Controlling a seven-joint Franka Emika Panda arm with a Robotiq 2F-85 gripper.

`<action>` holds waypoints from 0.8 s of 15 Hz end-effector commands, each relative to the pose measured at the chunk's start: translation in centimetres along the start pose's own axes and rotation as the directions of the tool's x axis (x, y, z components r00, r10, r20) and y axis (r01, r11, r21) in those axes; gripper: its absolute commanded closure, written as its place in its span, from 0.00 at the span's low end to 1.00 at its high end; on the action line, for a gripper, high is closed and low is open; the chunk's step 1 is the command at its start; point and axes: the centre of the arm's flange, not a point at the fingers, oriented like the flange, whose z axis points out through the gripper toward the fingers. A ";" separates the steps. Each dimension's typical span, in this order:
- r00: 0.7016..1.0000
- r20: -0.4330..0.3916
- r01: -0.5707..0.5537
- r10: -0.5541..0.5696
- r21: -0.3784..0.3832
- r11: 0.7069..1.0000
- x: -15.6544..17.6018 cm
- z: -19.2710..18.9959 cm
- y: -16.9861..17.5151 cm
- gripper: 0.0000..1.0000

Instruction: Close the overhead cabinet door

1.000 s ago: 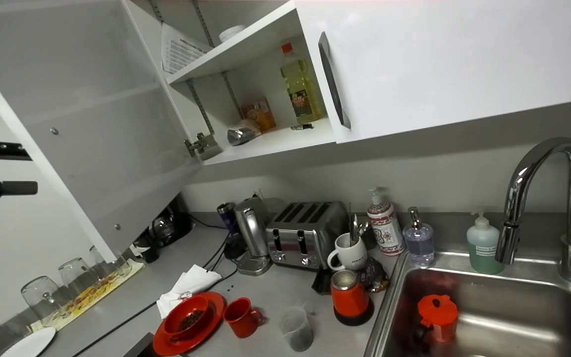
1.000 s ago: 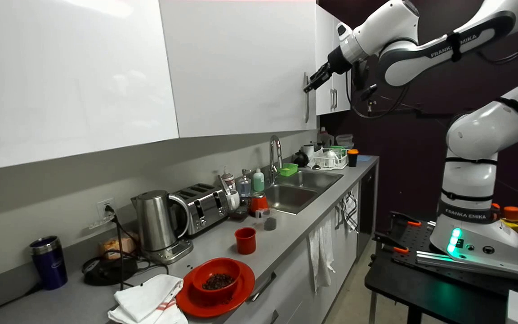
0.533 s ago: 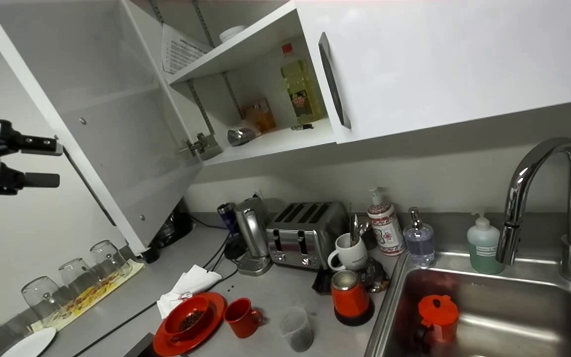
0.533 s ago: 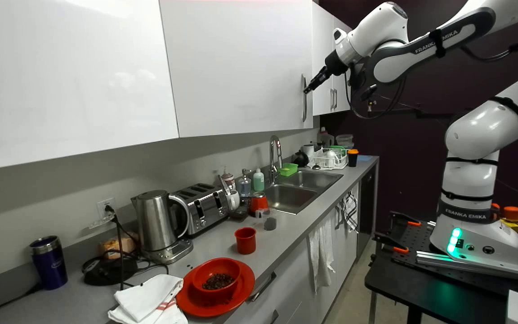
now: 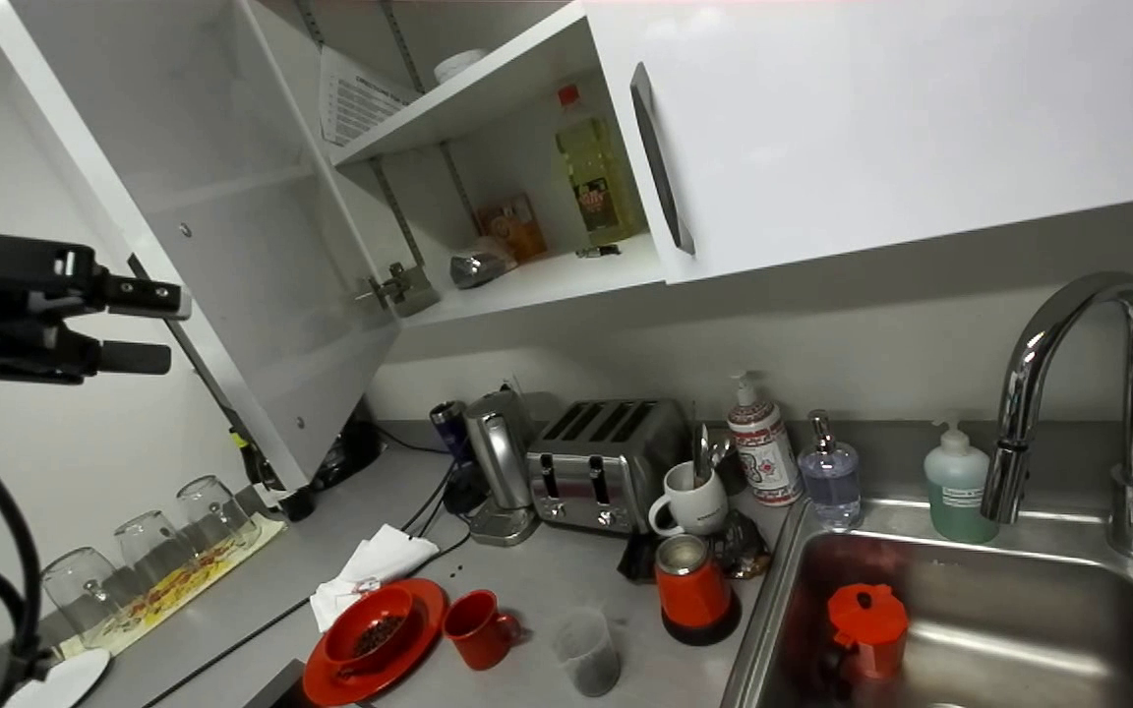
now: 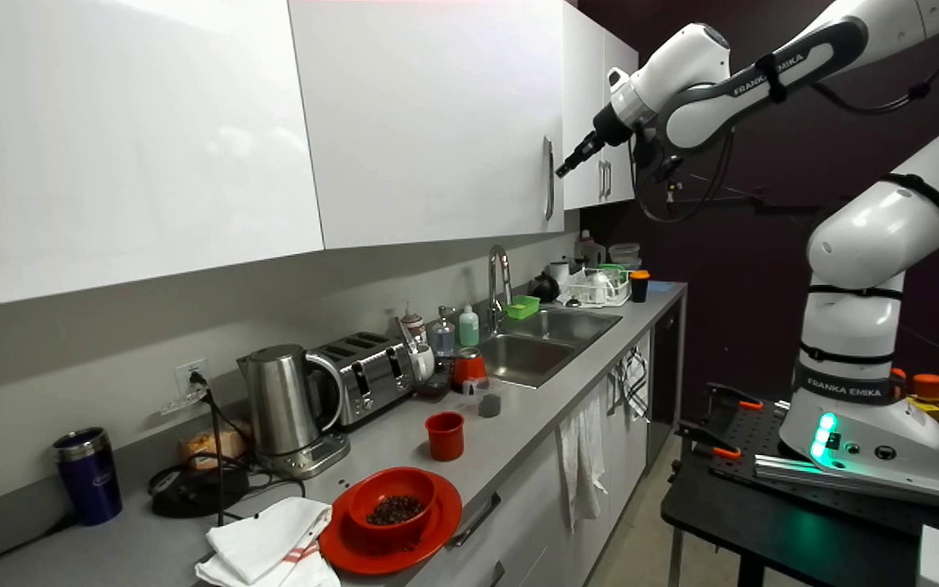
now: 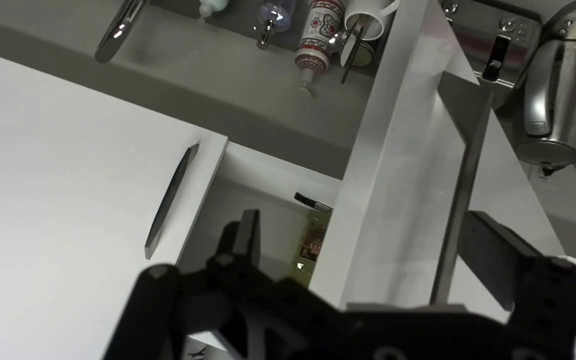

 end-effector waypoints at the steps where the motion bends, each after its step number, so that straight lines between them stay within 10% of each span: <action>1: 0.999 -0.036 0.017 -0.017 0.020 1.000 0.1 -0.1 -1.1 0.00; 12: 0.977 -0.199 0.084 -0.080 0.014 0.996 -0.4 -4.2 -8.5 0.00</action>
